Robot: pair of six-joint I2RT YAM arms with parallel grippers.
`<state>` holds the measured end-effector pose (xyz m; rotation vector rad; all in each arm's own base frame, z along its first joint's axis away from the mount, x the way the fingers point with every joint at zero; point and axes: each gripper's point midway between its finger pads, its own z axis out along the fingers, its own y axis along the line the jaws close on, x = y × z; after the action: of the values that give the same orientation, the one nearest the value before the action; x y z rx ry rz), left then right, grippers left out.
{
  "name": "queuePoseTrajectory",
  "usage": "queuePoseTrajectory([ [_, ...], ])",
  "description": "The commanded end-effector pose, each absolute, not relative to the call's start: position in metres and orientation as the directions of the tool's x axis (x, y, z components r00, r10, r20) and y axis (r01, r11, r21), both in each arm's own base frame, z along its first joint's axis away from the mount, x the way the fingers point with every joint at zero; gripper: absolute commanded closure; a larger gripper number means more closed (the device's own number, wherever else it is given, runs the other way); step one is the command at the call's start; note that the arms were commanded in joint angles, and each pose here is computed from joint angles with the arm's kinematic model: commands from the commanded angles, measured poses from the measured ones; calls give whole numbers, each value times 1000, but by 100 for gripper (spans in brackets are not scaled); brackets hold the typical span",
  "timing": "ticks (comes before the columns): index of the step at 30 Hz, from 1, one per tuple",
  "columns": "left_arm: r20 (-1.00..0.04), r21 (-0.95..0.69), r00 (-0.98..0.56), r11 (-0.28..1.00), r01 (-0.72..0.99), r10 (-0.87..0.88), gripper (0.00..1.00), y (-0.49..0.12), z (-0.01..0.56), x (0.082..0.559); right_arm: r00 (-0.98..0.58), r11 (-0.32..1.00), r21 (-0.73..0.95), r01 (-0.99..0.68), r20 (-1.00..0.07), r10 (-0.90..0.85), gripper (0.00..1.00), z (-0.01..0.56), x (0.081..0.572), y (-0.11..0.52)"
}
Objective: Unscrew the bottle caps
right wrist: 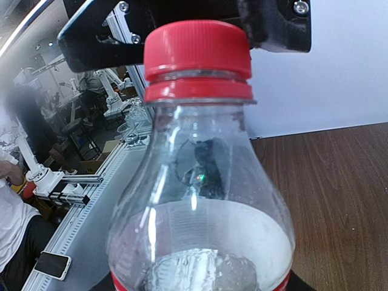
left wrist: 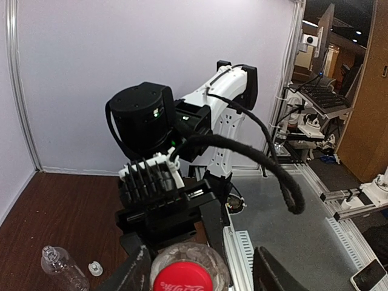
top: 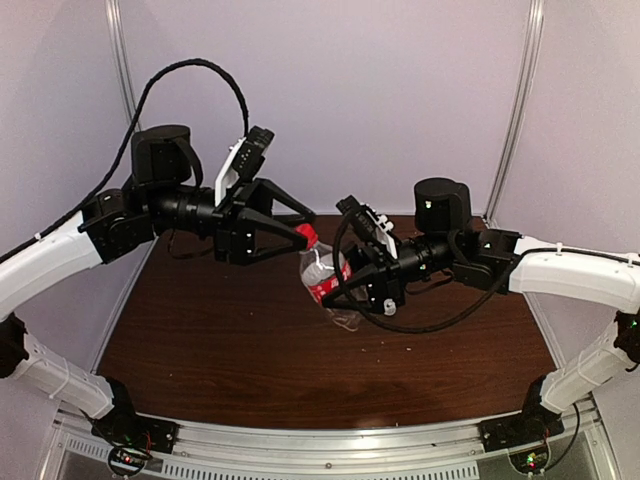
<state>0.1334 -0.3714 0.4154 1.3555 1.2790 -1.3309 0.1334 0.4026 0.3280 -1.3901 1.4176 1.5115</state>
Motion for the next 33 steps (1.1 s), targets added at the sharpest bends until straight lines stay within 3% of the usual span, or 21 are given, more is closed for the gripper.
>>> queuePoseTrajectory([
  [1, -998, -59, -53, -201, 978, 39, 47, -371, 436, 129, -216, -252, 254, -934, -962, -168, 67, 343, 130, 405],
  [6, -997, -76, -70, -199, 977, 40, 53, -371, 432, 131, -213, -239, 248, -939, -963, -164, 67, 344, 131, 405],
  [12, -996, -89, -82, -185, 979, 44, 50, -372, 426, 133, -207, -231, 240, -943, -966, -155, 67, 347, 132, 404],
  [21, -994, -103, -97, -190, 976, 41, 52, -375, 421, 136, -203, -228, 234, -945, -968, -148, 68, 349, 131, 402],
  [28, -993, -115, -110, -197, 974, 40, 63, -376, 419, 135, -204, -210, 232, -950, -968, -146, 68, 347, 135, 402],
  [33, -990, -144, -141, -138, 980, 31, 79, -375, 421, 144, -206, -107, 224, -969, -967, -152, 68, 341, 152, 403],
])
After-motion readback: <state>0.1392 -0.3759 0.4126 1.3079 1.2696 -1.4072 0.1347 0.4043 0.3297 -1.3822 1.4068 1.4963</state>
